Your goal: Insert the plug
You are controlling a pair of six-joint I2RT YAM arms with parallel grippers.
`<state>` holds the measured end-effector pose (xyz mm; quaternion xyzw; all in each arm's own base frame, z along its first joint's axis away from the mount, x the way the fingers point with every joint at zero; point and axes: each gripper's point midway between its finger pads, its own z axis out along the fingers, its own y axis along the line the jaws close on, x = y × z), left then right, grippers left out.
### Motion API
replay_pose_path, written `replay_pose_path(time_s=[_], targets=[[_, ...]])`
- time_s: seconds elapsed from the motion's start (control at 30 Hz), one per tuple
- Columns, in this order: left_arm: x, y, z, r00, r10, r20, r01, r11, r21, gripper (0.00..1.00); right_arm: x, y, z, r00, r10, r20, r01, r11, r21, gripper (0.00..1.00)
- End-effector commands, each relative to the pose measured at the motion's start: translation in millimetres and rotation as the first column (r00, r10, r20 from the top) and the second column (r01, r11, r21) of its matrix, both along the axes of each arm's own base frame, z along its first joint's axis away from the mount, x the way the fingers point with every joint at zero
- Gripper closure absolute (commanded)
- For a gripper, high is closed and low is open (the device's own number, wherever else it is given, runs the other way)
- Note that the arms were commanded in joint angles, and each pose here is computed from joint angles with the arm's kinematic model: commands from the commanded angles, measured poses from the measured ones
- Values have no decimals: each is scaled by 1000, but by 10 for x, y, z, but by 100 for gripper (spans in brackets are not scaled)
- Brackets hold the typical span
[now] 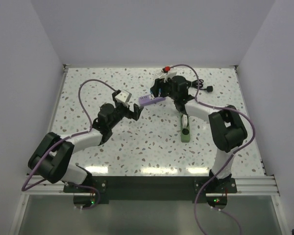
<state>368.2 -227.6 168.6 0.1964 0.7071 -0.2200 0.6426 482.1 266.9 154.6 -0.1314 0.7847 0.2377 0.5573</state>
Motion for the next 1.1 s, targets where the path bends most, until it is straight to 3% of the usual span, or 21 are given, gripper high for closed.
replay_pose_path(time_s=[0.0, 0.47, 1.07], targets=[[-18, -103, 71, 997, -61, -37, 58, 996, -65, 1, 297, -151, 82, 993, -74, 91, 86, 986, -143, 100], [-91, -56, 55, 991, -91, -94, 82, 992, -93, 0, 469, -316, -263, 988, -102, 116, 134, 939, -316, 100], [-161, -53, 126, 982, -142, -128, 123, 982, -146, 0, 318, -328, -478, 996, -60, 58, 77, 935, -347, 100]])
